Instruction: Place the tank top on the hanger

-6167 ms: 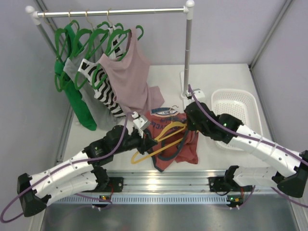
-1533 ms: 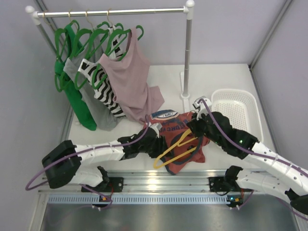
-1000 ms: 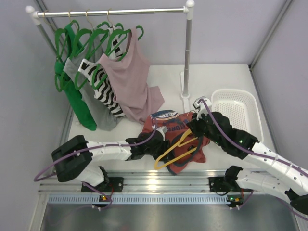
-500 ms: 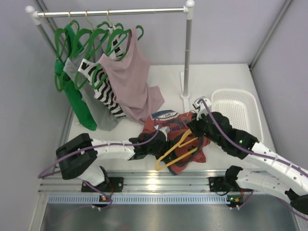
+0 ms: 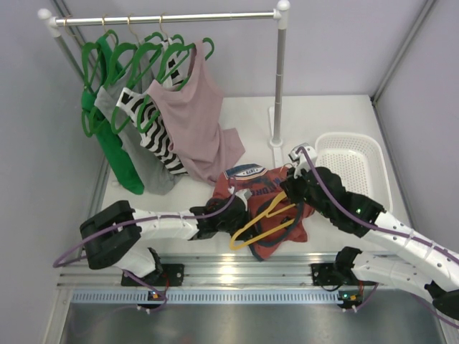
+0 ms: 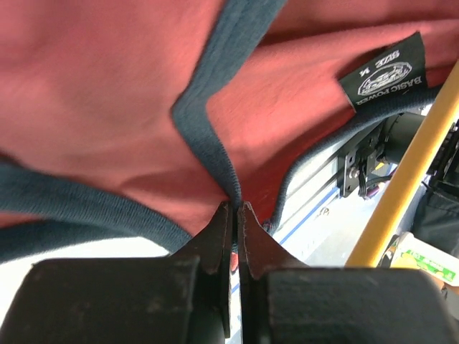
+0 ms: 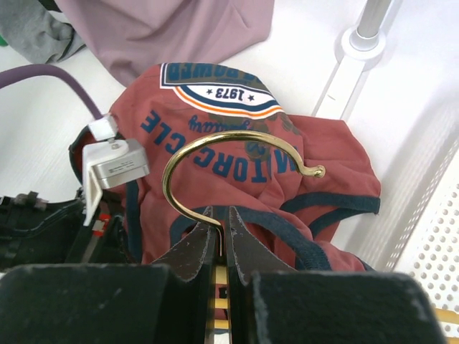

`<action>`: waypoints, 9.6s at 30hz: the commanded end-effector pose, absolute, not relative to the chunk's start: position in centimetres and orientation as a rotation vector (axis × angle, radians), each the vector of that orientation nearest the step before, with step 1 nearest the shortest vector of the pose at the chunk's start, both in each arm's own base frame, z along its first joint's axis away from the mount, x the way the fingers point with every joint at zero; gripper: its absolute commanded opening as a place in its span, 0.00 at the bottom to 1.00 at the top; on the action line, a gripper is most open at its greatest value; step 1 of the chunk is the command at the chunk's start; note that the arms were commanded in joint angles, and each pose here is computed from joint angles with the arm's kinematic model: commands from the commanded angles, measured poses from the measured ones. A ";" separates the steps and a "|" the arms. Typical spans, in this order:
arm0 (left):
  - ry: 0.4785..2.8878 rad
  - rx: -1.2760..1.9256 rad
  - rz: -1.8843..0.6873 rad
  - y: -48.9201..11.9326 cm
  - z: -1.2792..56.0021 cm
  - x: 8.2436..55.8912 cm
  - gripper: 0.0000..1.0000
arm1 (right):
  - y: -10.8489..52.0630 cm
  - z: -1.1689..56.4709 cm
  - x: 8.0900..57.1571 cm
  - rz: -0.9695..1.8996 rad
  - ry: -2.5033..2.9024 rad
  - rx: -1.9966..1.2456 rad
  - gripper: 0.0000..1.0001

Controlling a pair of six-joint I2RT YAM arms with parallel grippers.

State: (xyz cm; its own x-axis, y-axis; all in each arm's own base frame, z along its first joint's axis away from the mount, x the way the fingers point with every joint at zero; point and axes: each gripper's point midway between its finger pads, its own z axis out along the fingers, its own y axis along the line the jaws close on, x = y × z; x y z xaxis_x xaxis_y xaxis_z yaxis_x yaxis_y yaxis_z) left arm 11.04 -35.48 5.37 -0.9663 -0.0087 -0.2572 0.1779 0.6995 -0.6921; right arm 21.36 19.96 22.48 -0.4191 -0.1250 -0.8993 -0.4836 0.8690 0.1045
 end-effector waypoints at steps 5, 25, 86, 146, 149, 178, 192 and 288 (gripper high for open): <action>2.568 0.099 -1.141 -33.6 7.1 11.2 0.00 | 18.6 23.2 22.5 0.356 1.964 -0.329 0.00; 2.489 0.054 -1.094 -28.7 9.2 10.5 0.00 | 14.4 22.8 24.3 0.116 1.948 -0.146 0.00; 2.128 0.317 -0.972 -33.9 30.3 20.8 0.00 | 16.3 32.2 26.6 0.222 1.776 -0.020 0.00; 2.057 0.942 -0.891 -28.8 31.2 19.0 0.42 | 21.0 40.5 25.4 0.501 1.715 -0.161 0.00; 2.023 0.953 -0.911 -29.1 31.6 18.9 0.35 | 21.3 40.6 25.4 0.514 1.720 -0.169 0.00; 1.819 0.644 -0.858 -23.9 36.0 18.0 0.00 | 17.7 41.5 24.3 0.612 1.718 -0.184 0.59; 1.710 0.486 -0.847 -21.7 38.1 18.2 0.00 | 18.9 45.2 22.9 0.726 1.627 -0.248 0.93; 1.585 0.063 -0.528 -14.9 48.0 33.3 0.40 | 17.9 44.1 23.2 0.678 1.684 -0.192 0.98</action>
State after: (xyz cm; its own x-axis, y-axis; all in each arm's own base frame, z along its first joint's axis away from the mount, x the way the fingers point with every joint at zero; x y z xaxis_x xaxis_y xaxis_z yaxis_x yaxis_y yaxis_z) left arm 34.75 -15.53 45.63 -0.1602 -0.2568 -0.9531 0.3285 0.8967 -0.2968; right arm 23.30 18.13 43.43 -0.2578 0.2134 -0.9423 -0.4758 0.8208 0.3160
